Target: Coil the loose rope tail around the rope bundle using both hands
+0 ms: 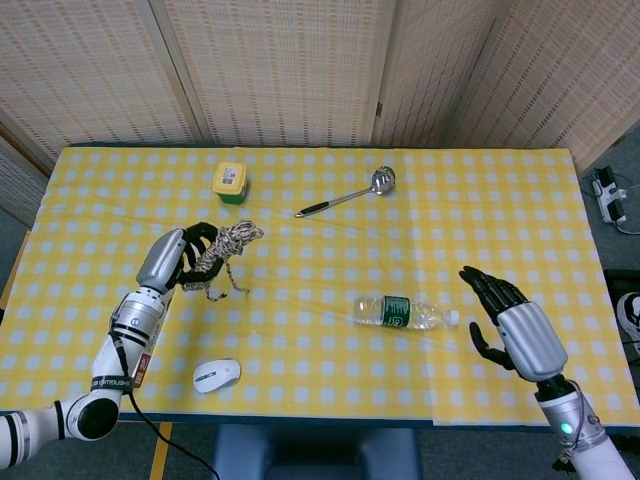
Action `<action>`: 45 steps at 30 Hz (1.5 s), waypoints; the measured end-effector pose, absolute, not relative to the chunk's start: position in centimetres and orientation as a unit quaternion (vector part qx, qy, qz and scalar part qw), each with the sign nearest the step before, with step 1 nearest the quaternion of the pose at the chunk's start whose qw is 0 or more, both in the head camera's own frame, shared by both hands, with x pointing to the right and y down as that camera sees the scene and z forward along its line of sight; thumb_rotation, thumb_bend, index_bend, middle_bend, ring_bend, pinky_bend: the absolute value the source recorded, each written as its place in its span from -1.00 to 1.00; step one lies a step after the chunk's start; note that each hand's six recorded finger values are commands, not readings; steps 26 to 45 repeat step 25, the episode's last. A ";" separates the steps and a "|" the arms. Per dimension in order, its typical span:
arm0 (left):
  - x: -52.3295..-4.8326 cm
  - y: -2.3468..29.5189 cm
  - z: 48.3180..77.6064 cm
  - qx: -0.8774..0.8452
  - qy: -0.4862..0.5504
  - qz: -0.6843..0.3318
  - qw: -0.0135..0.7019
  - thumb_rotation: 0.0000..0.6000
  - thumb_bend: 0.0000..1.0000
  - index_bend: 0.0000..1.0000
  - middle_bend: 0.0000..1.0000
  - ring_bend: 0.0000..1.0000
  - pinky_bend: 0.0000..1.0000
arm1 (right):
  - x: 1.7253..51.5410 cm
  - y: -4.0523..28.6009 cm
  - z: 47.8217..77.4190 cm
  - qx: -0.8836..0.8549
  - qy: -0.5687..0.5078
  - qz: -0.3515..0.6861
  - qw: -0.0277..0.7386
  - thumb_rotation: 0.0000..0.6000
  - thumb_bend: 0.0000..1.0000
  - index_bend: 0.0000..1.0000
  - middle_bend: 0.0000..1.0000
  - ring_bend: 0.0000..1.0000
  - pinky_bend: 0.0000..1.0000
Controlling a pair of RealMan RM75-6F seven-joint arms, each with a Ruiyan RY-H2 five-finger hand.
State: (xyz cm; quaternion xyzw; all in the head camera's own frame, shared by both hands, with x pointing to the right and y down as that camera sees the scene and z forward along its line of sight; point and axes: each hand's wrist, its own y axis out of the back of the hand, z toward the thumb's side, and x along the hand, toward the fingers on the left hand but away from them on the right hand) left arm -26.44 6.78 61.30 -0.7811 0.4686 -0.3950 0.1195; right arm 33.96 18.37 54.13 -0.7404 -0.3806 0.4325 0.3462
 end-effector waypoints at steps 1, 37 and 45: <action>-26.5 6.8 61.3 -0.781 0.468 -0.395 0.122 1.00 0.29 0.22 0.33 0.24 0.33 | 35.0 18.9 54.2 -0.732 -0.386 0.441 0.346 1.00 0.20 -0.93 -0.85 -0.78 -0.72; -26.7 7.7 61.5 -0.782 0.467 -0.392 0.131 1.00 0.29 0.22 0.33 0.24 0.33 | 44.0 22.7 53.9 -0.647 -0.456 0.508 0.339 1.00 0.19 -0.93 -0.85 -0.79 -0.74; -26.7 7.7 61.5 -0.782 0.467 -0.392 0.131 1.00 0.29 0.22 0.33 0.24 0.33 | 44.0 22.7 53.9 -0.647 -0.456 0.508 0.339 1.00 0.19 -0.93 -0.85 -0.79 -0.74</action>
